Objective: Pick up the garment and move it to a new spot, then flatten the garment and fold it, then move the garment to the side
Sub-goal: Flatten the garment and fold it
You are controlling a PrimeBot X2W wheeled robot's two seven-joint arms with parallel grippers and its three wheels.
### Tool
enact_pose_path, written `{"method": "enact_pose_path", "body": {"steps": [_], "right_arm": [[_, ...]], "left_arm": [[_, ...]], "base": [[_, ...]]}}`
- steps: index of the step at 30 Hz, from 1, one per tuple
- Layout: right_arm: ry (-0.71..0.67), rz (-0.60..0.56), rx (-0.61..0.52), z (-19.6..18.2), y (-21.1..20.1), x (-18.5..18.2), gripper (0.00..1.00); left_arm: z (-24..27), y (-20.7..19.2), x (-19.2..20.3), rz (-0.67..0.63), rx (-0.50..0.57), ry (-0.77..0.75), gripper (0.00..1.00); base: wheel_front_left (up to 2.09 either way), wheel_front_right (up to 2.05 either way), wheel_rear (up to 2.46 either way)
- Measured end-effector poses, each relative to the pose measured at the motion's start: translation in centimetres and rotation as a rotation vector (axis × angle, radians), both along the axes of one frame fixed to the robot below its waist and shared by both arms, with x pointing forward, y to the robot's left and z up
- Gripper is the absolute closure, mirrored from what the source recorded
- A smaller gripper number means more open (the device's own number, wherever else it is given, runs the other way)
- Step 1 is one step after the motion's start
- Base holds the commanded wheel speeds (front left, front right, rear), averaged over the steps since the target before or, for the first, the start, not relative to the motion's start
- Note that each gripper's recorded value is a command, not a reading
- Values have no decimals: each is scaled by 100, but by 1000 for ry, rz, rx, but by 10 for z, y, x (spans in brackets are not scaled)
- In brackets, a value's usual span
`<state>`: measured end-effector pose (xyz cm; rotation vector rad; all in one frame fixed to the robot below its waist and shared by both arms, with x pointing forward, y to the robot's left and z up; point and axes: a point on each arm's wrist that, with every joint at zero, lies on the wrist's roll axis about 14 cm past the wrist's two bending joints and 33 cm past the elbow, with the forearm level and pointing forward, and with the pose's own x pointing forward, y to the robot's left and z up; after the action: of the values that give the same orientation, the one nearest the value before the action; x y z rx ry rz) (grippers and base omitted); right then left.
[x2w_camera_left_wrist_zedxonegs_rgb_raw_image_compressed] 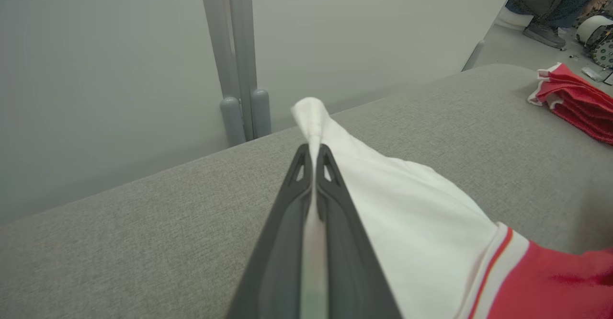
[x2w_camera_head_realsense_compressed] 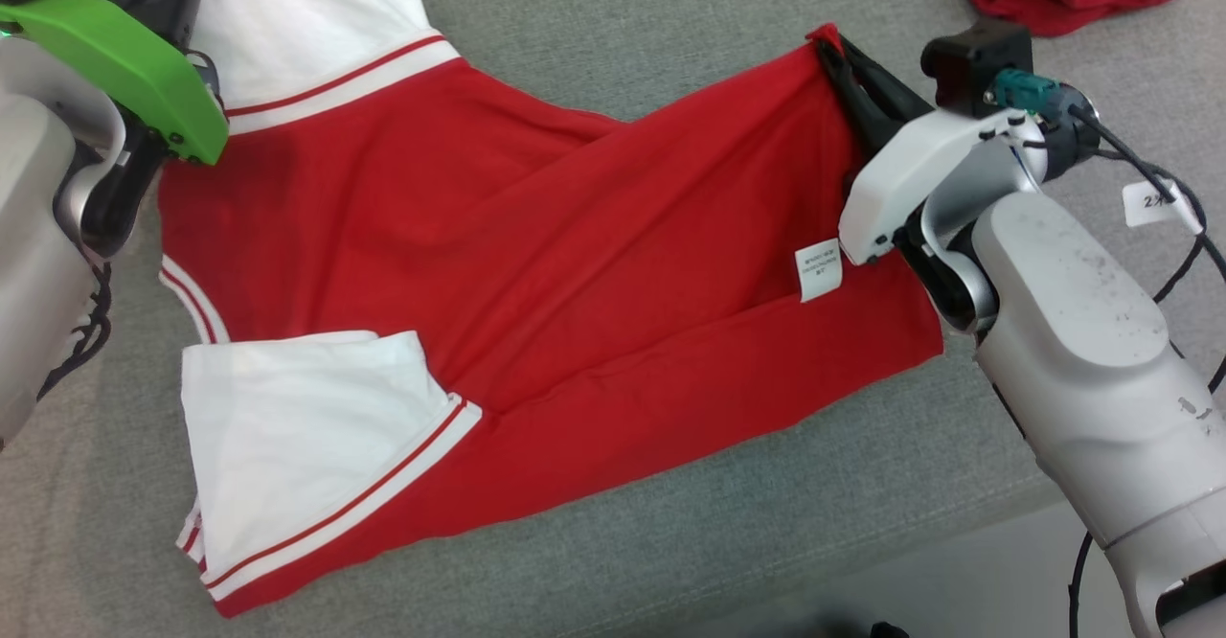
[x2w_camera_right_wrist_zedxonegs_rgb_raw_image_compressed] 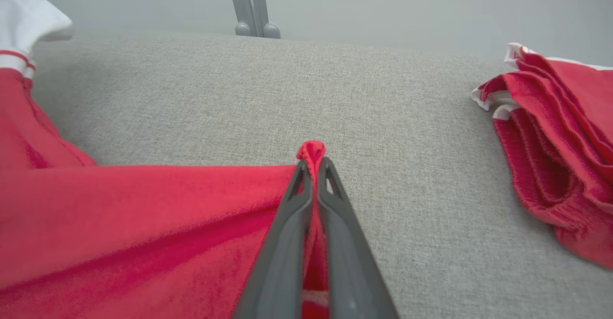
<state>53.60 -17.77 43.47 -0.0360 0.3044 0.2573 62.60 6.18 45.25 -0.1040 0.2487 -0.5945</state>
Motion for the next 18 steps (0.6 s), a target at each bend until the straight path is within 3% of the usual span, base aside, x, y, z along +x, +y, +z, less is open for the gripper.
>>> {"method": "enact_pose_path", "body": {"steps": [8, 18], "right_arm": [[-12, 23, 29, -11, 14, -15, 100], [-78, 10, 55, -13, 9, -49, 100]], "left_arm": [[38, 23, -33, 37, -109, -74, 100], [27, 29, -140, 93, -172, -78, 100]], "base": [[0, 0, 0], [0, 0, 0]]}}
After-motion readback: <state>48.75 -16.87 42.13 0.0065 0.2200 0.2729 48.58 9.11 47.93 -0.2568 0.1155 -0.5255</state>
